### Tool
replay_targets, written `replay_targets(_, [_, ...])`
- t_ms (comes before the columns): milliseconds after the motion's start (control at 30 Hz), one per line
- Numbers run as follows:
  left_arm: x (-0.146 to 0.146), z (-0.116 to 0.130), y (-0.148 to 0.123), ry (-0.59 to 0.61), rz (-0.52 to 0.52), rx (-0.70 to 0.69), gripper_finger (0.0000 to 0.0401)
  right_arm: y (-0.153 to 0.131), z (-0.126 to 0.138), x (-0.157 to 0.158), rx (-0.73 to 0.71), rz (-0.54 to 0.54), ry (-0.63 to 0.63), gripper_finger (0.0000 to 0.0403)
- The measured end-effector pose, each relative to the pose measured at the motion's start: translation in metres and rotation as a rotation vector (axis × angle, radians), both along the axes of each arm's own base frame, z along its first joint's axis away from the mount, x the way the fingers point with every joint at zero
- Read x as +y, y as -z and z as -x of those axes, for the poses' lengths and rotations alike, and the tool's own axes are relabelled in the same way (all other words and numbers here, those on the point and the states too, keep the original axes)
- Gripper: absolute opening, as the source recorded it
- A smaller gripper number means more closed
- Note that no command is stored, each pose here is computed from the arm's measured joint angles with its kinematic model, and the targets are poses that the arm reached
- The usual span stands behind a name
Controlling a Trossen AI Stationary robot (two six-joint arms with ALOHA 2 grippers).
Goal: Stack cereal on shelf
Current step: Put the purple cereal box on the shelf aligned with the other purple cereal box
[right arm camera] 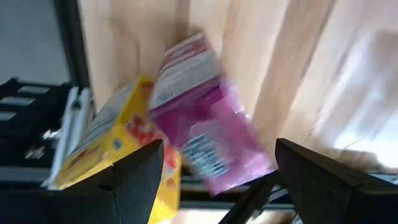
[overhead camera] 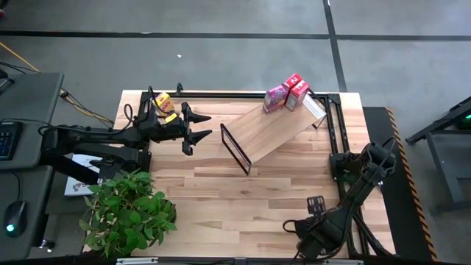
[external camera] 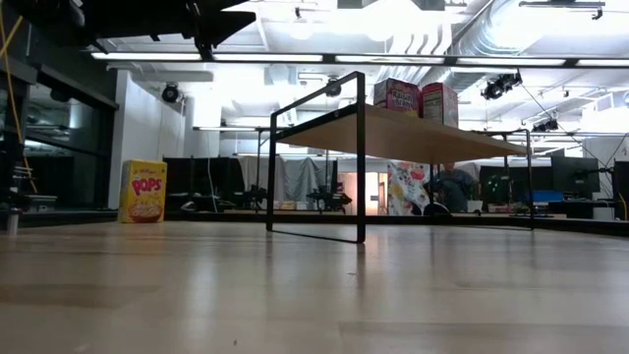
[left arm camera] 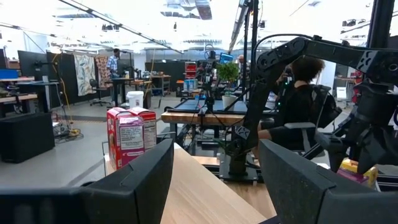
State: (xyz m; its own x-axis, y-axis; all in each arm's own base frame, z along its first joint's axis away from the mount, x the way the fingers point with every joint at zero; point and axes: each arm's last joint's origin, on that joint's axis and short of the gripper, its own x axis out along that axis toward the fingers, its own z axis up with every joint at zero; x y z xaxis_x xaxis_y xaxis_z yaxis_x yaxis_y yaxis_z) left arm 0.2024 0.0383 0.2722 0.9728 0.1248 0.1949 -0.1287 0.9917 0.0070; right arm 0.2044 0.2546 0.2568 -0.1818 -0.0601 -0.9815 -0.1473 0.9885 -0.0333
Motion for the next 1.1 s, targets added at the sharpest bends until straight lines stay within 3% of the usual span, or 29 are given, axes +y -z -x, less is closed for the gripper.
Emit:
replay_targets(133, [0.000, 0.000, 0.000, 0.000, 0.000, 0.000, 0.0225, 0.000, -0.001, -0.002, -0.054, 0.050, -0.013, 0.0300])
replay_targets(400, [0.000, 0.000, 0.000, 0.000, 0.000, 0.000, 0.0225, 0.002, 0.000, -0.001, -0.028, 0.030, -0.015, 0.0300])
replay_targets(600, [0.000, 0.000, 0.000, 0.000, 0.001, 0.001, 0.0225, 0.029, 0.004, -0.003, 0.068, -0.031, -0.030, 0.0300])
replay_targets(867, [0.000, 0.000, 0.000, 0.001, 0.001, 0.001, 0.0225, 0.038, 0.000, -0.007, 0.013, 0.000, -0.010, 0.0300])
replay_targets(1100, [0.000, 0.000, 0.000, 0.001, 0.001, 0.001, 0.0225, 0.038, -0.001, -0.006, 0.012, -0.011, -0.017, 0.0262])
